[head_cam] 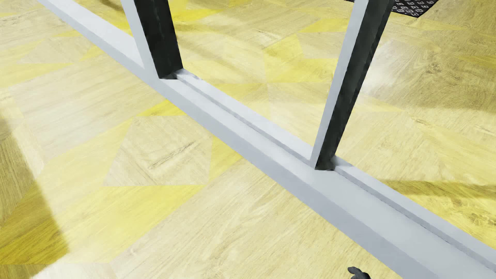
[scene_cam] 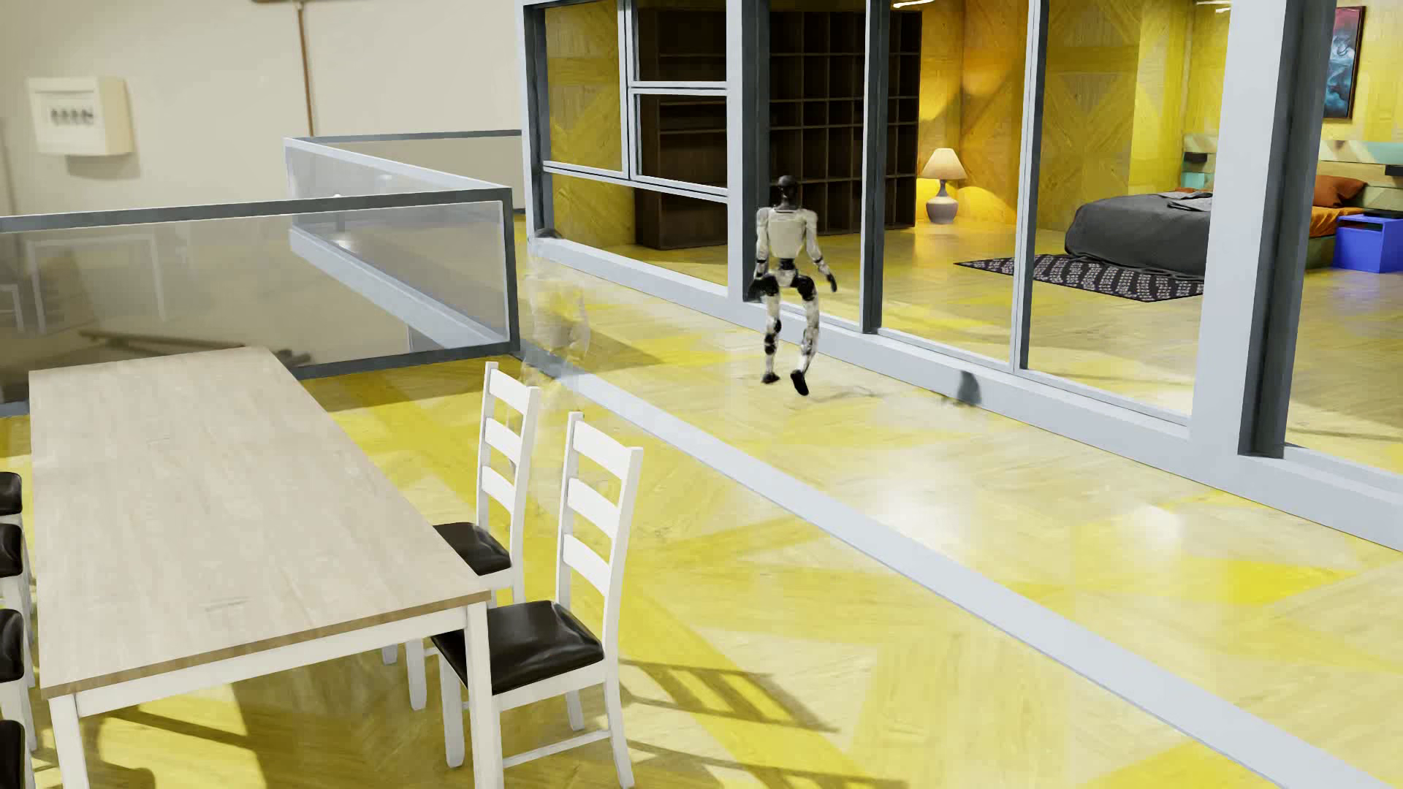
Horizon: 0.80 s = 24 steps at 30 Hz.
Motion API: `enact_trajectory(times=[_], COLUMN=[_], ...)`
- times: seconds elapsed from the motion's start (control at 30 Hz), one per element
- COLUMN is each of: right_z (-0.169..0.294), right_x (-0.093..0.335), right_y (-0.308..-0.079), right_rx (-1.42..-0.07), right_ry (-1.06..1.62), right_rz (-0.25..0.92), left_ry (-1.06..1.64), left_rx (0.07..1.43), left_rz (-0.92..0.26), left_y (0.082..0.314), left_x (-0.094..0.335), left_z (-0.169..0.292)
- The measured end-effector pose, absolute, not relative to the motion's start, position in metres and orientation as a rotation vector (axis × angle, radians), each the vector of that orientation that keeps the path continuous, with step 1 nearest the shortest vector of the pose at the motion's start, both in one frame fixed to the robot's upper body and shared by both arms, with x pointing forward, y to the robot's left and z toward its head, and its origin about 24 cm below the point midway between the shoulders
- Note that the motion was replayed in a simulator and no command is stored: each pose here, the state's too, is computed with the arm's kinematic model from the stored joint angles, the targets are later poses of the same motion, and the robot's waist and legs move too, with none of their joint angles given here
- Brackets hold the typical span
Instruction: Approach the table
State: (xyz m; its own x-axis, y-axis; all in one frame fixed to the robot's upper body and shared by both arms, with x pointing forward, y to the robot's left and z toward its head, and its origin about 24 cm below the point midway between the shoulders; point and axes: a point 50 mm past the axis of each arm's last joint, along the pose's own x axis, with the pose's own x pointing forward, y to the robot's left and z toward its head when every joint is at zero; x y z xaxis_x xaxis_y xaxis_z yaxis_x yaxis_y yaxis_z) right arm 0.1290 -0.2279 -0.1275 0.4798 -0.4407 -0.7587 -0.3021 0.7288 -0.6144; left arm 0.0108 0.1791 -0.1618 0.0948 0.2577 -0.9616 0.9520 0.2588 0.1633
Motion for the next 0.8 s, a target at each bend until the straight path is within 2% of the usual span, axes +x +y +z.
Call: enact_trajectory(times=[0.03, 0.07, 0.13, 0.17, 0.27, 0.3, 0.33, 0.43, 0.5, 0.53, 0.6, 0.7, 0.77, 0.8], right_z=[-0.141, -0.150, -0.158, -0.159, -0.157, -0.158, -0.158, -0.162, -0.160, -0.155, -0.139, -0.111, -0.097, -0.093], right_x=[0.101, 0.078, 0.042, 0.026, -0.013, -0.022, -0.027, -0.013, 0.016, 0.034, 0.074, 0.118, 0.136, 0.142], right_y=[-0.229, -0.227, -0.218, -0.214, -0.206, -0.204, -0.201, -0.196, -0.195, -0.194, -0.193, -0.197, -0.193, -0.191], right_rx=[-0.745, -0.743, -0.830, -0.820, -0.610, -0.582, -0.598, -0.756, -0.812, -0.811, -0.784, -0.720, -0.721, -0.735], right_ry=[1.253, 1.349, 1.399, 1.404, 1.479, 1.506, 1.524, 1.485, 1.391, 1.308, 1.090, 0.842, 0.729, 0.698], right_rz=[-0.092, -0.025, 0.187, 0.227, 0.113, 0.111, 0.158, 0.393, 0.375, 0.318, 0.186, 0.014, 0.010, 0.034], left_ry=[1.315, 1.234, 1.084, 1.016, 0.795, 0.720, 0.654, 0.600, 0.710, 0.808, 1.026, 1.357, 1.542, 1.600], left_rx=[1.261, 1.284, 1.337, 1.366, 1.400, 1.385, 1.365, 1.292, 1.244, 1.221, 1.211, 1.189, 1.073, 1.009], left_rz=[-0.717, -0.650, -0.531, -0.474, -0.256, -0.185, -0.128, 0.001, 0.056, 0.036, -0.113, -0.533, -0.843, -0.949], left_y=[0.180, 0.184, 0.190, 0.193, 0.201, 0.203, 0.207, 0.227, 0.242, 0.245, 0.242, 0.222, 0.206, 0.200], left_x=[0.038, 0.068, 0.130, 0.157, 0.219, 0.230, 0.238, 0.230, 0.199, 0.180, 0.135, 0.055, 0.004, -0.015], left_z=[-0.159, -0.155, -0.140, -0.129, -0.086, -0.073, -0.061, -0.046, -0.059, -0.073, -0.105, -0.148, -0.163, -0.164])
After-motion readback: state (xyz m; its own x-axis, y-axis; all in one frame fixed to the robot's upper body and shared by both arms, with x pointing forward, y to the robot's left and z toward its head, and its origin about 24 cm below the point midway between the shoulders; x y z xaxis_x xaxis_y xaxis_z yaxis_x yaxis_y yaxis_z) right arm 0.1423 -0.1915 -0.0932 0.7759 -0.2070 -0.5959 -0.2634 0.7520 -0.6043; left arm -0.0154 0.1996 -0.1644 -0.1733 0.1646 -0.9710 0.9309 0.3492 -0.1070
